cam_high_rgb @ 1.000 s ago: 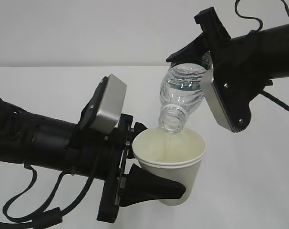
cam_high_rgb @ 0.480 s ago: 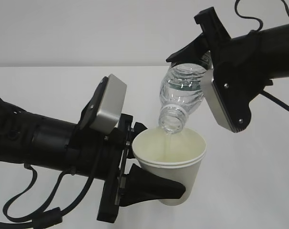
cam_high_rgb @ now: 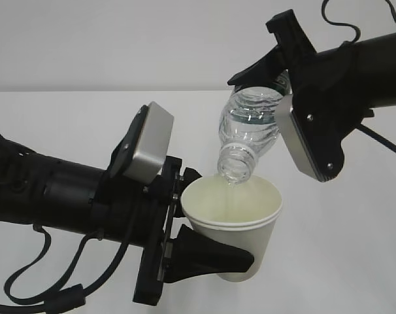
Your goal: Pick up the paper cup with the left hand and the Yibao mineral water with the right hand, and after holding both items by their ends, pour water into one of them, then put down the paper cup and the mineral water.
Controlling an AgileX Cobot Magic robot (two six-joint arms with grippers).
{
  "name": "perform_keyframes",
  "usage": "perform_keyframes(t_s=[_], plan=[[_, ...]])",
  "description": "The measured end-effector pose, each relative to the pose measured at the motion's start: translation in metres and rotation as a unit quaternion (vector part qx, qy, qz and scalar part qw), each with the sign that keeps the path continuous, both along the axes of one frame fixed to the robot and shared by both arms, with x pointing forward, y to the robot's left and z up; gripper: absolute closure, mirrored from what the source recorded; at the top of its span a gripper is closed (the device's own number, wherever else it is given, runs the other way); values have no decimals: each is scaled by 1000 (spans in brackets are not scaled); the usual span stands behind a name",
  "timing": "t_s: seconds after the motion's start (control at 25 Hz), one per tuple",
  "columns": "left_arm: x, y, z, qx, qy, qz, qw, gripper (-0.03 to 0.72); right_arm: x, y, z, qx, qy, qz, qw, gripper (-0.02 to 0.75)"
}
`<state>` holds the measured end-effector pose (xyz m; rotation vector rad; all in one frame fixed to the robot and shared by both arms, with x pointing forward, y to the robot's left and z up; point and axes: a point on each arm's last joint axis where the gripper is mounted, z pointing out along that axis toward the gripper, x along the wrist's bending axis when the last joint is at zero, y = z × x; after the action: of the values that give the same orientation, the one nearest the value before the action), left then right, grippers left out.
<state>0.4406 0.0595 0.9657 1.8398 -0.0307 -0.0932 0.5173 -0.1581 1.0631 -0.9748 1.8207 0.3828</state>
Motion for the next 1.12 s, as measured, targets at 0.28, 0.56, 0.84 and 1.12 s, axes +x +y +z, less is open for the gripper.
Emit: perform_keyframes(t_s=[0.28,0.56,0.84,1.12], plan=[[0,0,0,0,0,0,1000,270,0,0,0,0,0,0,1000,312],[0,0,0,1,0,1,1000,270,0,0,0,-1,-1,0,1000,312],[1,0,-1,3,-1,3,1000,270,0,0,0,-1,-1,1,1000,312],[1,0,-1,4,-1,3,1000,270,0,0,0,-1,-1,1,1000,312]])
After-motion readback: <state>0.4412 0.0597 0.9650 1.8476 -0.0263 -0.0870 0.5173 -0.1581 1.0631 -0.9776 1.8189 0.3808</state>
